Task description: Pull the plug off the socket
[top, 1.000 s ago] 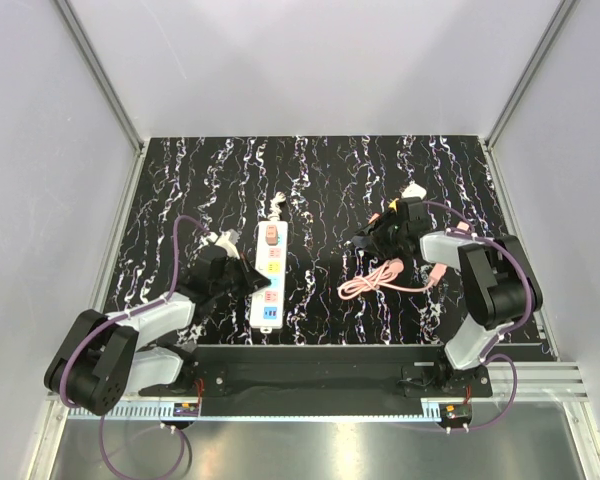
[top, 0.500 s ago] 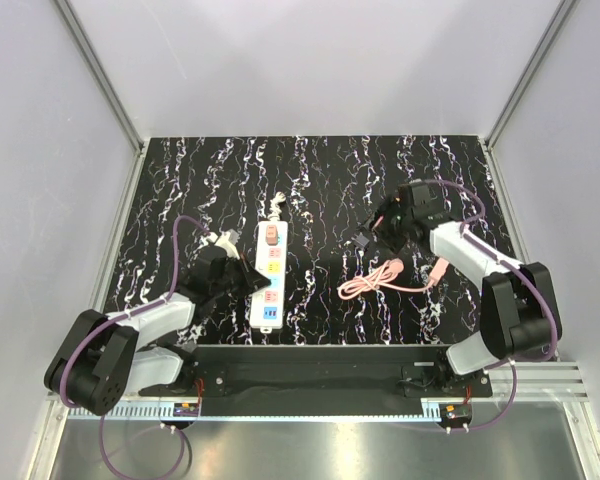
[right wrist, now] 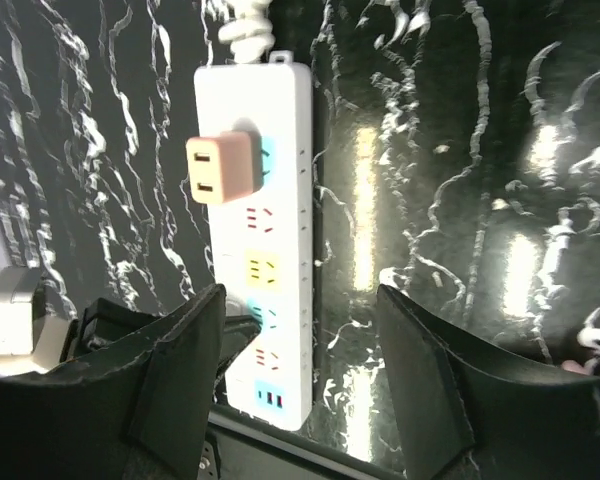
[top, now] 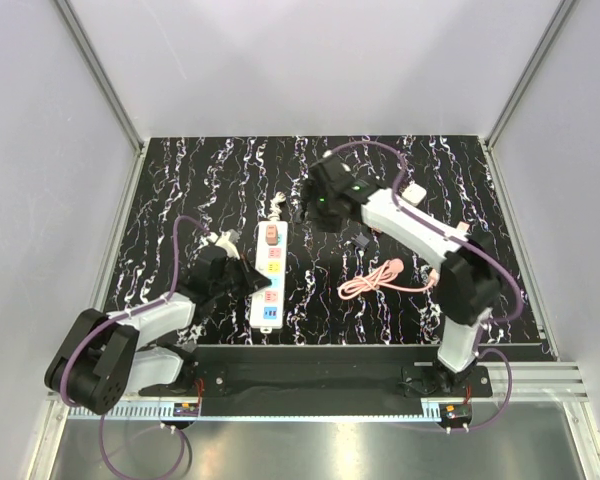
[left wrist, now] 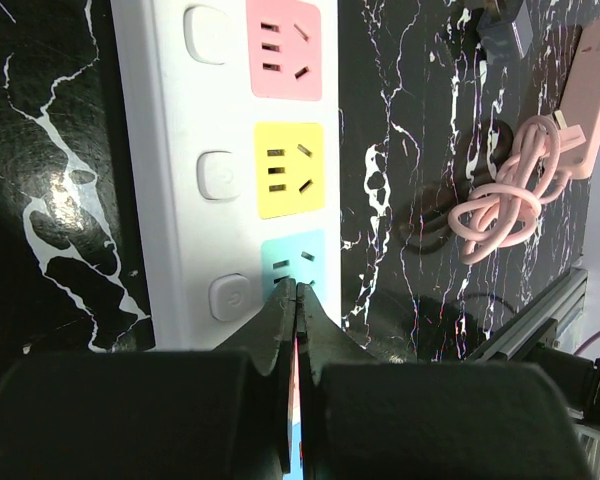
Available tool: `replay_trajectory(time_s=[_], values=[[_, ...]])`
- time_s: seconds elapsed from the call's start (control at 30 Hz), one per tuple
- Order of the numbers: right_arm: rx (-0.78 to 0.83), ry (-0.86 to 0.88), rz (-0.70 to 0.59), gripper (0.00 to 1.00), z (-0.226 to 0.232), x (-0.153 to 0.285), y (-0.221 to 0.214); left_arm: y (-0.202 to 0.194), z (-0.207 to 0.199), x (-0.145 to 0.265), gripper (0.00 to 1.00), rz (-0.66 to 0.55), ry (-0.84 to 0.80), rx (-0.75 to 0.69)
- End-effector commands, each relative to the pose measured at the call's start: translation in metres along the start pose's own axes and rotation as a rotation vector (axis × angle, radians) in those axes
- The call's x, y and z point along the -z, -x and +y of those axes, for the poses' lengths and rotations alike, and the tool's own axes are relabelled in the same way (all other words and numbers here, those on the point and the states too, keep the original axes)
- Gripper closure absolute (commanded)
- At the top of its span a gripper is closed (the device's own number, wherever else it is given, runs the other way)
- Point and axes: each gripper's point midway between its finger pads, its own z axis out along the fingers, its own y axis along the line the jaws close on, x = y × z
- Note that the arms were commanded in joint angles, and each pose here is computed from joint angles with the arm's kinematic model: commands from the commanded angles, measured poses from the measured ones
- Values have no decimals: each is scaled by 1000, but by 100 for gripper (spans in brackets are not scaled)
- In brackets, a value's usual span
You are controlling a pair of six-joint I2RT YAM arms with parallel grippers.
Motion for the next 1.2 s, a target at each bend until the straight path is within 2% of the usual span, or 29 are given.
replay_trajectory(time_s=[0.0,0.17,0.43,0.73,1.17], values=[[54,-59,23,32,18,-10,-8,-42,42,11,100,127,158,32],[94,-55,48,33,50,-24,-17,-29,29,16,100,107,139,20],[140,-98,106,34,65,-57,-42,-5,4,18,99,77,102,-15],[175,-174,145,36,62,-80,-56,-7,6,4,100,93,87,12],[211,-252,96,43,59,-103,-45,-4,3,13,100,67,87,-1]])
